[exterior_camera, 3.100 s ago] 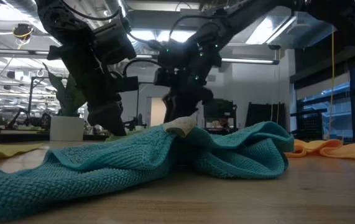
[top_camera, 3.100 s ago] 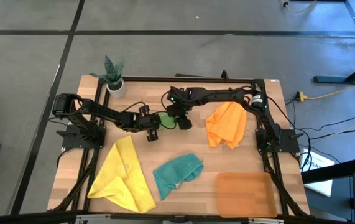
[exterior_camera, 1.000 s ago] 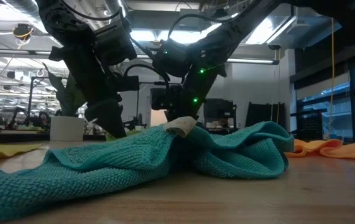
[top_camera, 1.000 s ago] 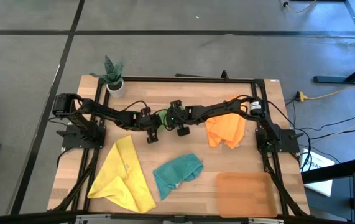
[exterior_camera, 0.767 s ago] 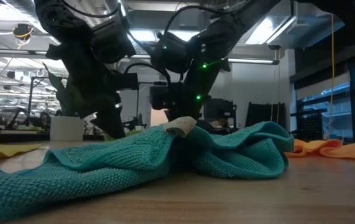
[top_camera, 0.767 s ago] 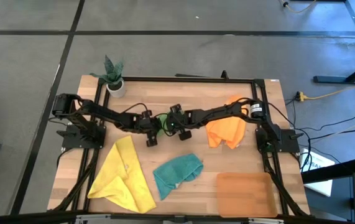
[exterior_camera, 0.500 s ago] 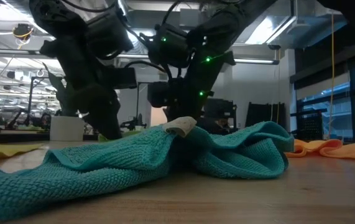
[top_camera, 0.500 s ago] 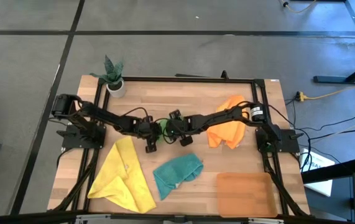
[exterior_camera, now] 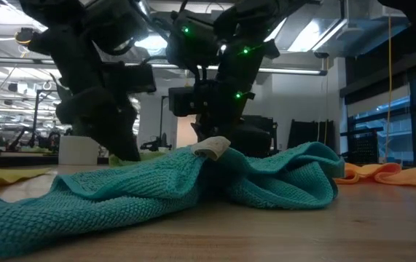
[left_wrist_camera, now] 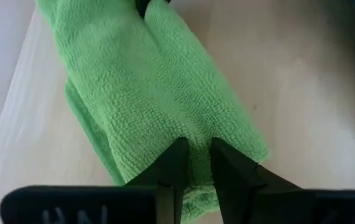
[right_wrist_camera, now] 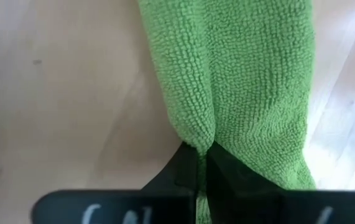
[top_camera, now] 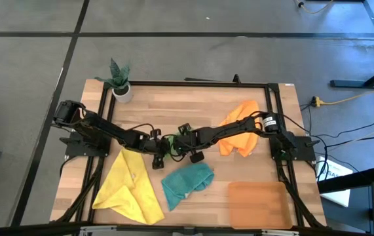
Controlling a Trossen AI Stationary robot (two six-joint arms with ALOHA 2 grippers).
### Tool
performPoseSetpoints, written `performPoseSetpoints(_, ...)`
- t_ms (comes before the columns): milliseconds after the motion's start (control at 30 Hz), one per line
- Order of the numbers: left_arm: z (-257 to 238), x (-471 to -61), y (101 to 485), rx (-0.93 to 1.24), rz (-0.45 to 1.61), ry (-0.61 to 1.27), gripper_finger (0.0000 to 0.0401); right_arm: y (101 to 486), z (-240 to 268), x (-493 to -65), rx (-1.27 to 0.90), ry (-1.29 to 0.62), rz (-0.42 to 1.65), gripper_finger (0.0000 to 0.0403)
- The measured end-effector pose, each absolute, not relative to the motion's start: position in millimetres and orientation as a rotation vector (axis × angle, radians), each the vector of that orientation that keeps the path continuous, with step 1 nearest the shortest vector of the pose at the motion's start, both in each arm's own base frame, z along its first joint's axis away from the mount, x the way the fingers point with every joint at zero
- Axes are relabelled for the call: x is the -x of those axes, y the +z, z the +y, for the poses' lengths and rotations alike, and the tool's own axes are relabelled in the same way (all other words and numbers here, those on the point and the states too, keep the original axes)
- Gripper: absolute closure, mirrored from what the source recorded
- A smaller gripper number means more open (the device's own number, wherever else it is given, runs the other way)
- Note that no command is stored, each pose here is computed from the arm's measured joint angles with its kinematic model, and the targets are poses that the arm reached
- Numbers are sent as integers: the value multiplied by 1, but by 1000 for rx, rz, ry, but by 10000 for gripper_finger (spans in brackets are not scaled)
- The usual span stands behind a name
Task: Roll microfiber towels into tight, uniform cylinder then place into a basket
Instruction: Put the green microfiber towel into the orange bin
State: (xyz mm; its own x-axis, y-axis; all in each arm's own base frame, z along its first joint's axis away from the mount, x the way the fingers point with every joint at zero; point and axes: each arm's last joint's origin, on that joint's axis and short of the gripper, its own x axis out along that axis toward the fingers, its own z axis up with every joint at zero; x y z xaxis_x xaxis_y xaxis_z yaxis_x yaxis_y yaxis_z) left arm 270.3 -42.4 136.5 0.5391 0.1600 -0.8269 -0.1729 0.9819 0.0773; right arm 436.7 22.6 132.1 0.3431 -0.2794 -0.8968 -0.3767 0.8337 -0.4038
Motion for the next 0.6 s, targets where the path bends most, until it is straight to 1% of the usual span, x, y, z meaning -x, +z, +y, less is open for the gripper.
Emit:
performPoseSetpoints(333, -45, -274, 141, 16, 957, 202, 335, 132, 23, -437, 583, 70, 1234, 390)
performPoseSetpoints(500, -43, -275, 141, 107, 942, 257, 334, 133, 23, -437, 580, 69, 1232, 390)
performPoseSetpoints(600, -39, -275, 142, 115, 919, 331, 334, 133, 23, -438, 579, 69, 1228, 390)
